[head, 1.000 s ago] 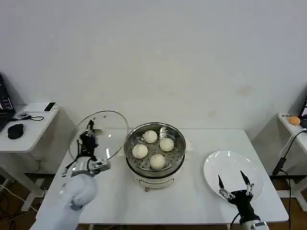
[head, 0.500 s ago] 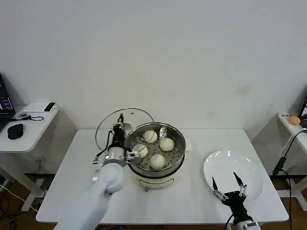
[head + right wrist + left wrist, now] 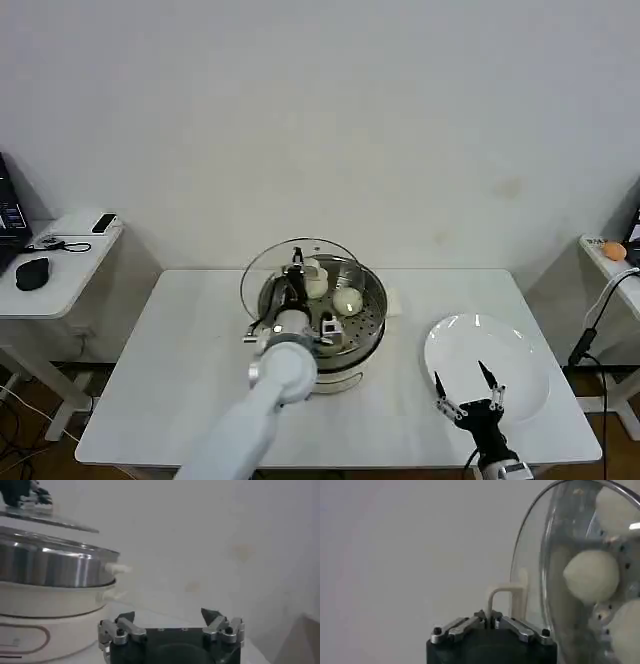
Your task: Take steamed baozi put them in steamer then cover it.
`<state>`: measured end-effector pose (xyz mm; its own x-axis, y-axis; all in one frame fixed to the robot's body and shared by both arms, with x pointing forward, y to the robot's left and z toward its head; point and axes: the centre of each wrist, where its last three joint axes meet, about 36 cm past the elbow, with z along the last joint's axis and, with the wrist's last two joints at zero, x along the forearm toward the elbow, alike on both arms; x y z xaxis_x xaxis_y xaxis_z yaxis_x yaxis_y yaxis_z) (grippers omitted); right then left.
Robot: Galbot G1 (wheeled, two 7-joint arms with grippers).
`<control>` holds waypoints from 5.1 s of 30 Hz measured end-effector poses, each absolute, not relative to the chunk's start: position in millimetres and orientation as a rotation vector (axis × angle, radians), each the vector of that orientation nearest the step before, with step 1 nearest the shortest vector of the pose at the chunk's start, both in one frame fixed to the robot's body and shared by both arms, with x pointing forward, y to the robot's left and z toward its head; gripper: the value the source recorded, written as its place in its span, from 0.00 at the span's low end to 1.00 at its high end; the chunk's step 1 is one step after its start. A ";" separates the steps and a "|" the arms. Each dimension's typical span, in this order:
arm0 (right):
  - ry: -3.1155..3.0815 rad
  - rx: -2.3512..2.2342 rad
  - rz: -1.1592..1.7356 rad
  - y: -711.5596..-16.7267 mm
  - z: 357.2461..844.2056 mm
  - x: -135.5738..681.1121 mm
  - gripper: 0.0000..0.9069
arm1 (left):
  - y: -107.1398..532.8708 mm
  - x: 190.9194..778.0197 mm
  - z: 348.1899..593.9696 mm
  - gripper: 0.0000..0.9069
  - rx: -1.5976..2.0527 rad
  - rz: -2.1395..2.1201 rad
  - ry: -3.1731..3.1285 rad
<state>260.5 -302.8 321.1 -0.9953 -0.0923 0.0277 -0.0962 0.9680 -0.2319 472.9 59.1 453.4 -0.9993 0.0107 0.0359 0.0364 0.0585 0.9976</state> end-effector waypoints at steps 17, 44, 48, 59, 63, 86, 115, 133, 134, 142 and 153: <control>-3.088 0.177 0.363 -295.4 315.5 261.9 1.00 | 30.6 452.4 457.6 0.00 -0.105 -2.145 -2.230; -3.083 0.205 0.339 -287.6 311.4 261.8 1.00 | 19.0 447.2 448.9 0.00 -0.132 -2.158 -2.196; -3.081 0.205 0.339 -287.9 310.3 261.3 1.00 | 18.9 449.2 447.5 0.00 -0.131 -2.160 -2.190; -3.079 0.217 0.337 -285.7 309.6 261.2 1.00 | 16.4 450.2 446.5 1.00 -0.126 -2.146 -2.204; -3.078 0.220 0.336 -285.1 309.4 261.1 1.00 | 16.4 449.7 446.3 1.00 -0.124 -2.143 -2.215; -3.066 0.224 0.337 -280.2 308.4 257.6 1.00 | 40.2 417.5 456.2 1.00 -0.152 -2.116 -2.287; -3.008 0.268 0.289 -303.8 330.4 232.8 1.00 | 247.5 325.1 438.8 1.00 0.071 -0.962 -2.978; -2.908 0.323 0.093 -326.4 348.1 231.5 1.00 | 297.6 214.7 369.9 1.00 0.243 -0.266 -2.918; -2.904 0.327 0.082 -325.7 348.9 232.0 1.00 | 298.6 211.7 369.2 1.00 0.252 -0.259 -2.916; -2.870 0.360 0.032 -315.6 353.9 232.0 1.00 | 302.4 195.4 365.5 1.00 0.304 -0.216 -2.903; -2.829 0.376 0.028 -308.1 356.5 233.0 1.00 | 303.9 185.9 364.4 1.00 0.317 -0.208 -2.900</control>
<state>233.0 -308.1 356.5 -0.9249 -0.2528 0.2839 -0.2584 0.9659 0.0183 185.9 303.9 364.4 -0.9533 -0.2277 0.1982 -0.1970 0.9668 0.1629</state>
